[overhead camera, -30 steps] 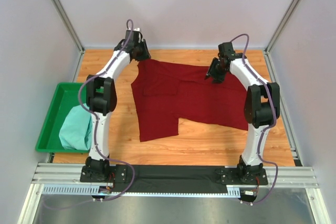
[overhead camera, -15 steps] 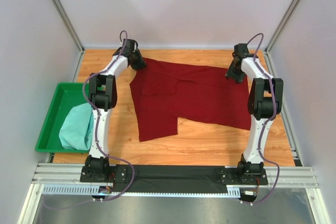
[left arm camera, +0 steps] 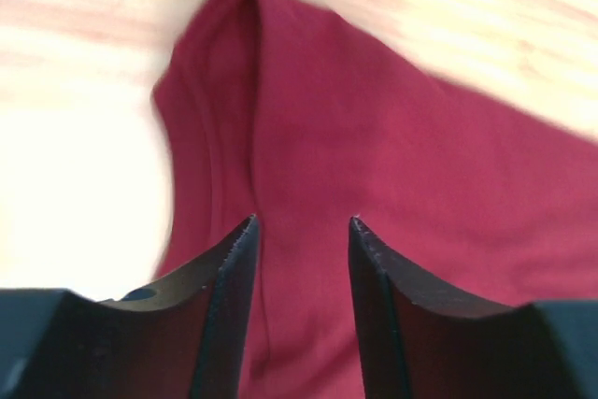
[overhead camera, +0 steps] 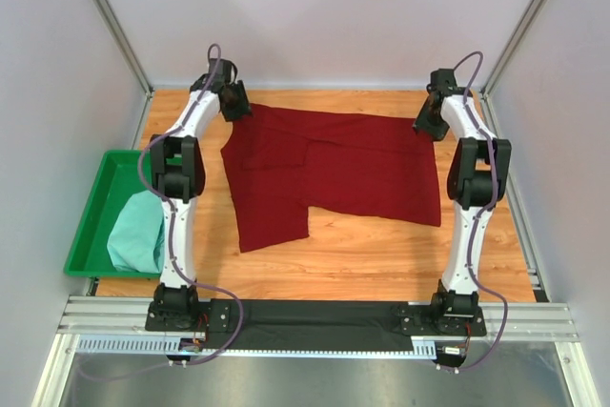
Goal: Fold and stack the t-shirts
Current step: Fold the tshirt
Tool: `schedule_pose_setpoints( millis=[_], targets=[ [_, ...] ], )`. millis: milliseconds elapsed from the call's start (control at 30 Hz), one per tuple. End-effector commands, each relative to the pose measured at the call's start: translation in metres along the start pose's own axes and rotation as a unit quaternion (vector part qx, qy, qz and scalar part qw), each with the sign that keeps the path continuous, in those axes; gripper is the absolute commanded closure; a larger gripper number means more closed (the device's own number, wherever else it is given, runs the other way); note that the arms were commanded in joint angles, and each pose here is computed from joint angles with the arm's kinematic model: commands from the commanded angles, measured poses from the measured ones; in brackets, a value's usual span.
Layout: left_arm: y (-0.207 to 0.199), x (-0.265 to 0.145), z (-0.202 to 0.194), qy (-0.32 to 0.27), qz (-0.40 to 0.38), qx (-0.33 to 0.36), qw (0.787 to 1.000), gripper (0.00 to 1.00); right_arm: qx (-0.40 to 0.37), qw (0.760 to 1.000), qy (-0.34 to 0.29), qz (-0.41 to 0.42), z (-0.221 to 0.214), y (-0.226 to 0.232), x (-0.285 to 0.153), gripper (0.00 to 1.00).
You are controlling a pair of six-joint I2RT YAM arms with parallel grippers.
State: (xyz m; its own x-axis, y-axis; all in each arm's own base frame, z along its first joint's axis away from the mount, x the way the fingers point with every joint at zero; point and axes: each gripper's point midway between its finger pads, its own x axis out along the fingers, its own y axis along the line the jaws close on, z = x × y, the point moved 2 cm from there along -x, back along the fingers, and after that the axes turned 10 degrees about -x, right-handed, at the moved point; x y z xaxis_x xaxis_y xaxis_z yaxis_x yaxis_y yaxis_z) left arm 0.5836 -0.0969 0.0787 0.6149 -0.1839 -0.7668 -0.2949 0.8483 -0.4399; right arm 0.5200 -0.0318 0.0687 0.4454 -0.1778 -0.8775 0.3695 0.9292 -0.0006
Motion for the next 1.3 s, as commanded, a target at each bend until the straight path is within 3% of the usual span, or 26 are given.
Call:
schedule_pose_setpoints(
  millis=[0, 33, 67, 133, 267, 333, 367, 400, 533, 733, 833, 1067, 1167, 1267],
  targets=[
    [-0.049, -0.121, 0.029, -0.082, 0.015, 0.084, 0.993, 0.49, -0.001, 1.000, 0.011, -0.013, 0.002, -0.009, -0.045, 0.49],
    [-0.055, -0.155, 0.032, -0.105, 0.015, 0.086, 0.991, 0.45, 0.001, 1.000, -0.001, -0.009, 0.006, -0.011, -0.066, 0.48],
    [-0.040, -0.156, 0.013, -0.086, 0.041, 0.082, 0.992, 0.38, -0.002, 1.000, 0.019, -0.010, -0.010, -0.015, -0.068, 0.47],
    [-0.036, -0.193, -0.004, -0.090, 0.053, 0.080, 0.991, 0.38, -0.007, 0.999, 0.031, 0.007, -0.026, -0.015, -0.083, 0.46],
    [0.005, -0.199, -0.102, 0.015, 0.038, 0.066, 0.997, 0.49, -0.011, 0.996, 0.041, 0.084, -0.069, -0.005, -0.139, 0.45],
    [0.016, -0.215, -0.153, 0.059, 0.003, 0.069, 0.996, 0.54, 0.010, 0.989, 0.088, 0.122, -0.114, -0.003, -0.147, 0.46],
    [0.016, -0.222, -0.167, 0.070, -0.017, 0.059, 0.996, 0.55, 0.017, 0.987, 0.064, 0.144, -0.118, -0.004, -0.167, 0.47],
    [0.021, -0.228, -0.181, 0.077, -0.023, 0.057, 0.995, 0.55, 0.023, 0.981, 0.103, 0.164, -0.153, -0.004, -0.166, 0.47],
    [0.057, -0.252, -0.240, 0.107, -0.020, 0.001, 0.994, 0.51, 0.069, 0.973, 0.124, 0.184, -0.204, -0.013, -0.179, 0.47],
    [0.102, -0.250, -0.276, 0.126, 0.078, -0.082, 0.986, 0.53, 0.092, 0.965, 0.150, 0.196, -0.239, -0.018, -0.184, 0.47],
    [0.116, -0.240, -0.288, 0.139, 0.109, -0.084, 0.981, 0.53, 0.086, 0.968, 0.140, 0.189, -0.244, -0.023, -0.181, 0.47],
    [0.113, -0.210, -0.294, 0.148, 0.078, -0.058, 0.984, 0.51, 0.095, 0.970, 0.151, 0.167, -0.249, -0.036, -0.170, 0.46],
    [0.124, -0.205, -0.306, 0.176, 0.112, -0.064, 0.976, 0.51, 0.115, 0.971, 0.152, 0.147, -0.249, -0.047, -0.166, 0.46],
    [0.127, -0.198, -0.318, 0.196, 0.117, -0.083, 0.970, 0.58, 0.146, 0.970, 0.151, 0.120, -0.249, -0.057, -0.161, 0.46]
  ],
)
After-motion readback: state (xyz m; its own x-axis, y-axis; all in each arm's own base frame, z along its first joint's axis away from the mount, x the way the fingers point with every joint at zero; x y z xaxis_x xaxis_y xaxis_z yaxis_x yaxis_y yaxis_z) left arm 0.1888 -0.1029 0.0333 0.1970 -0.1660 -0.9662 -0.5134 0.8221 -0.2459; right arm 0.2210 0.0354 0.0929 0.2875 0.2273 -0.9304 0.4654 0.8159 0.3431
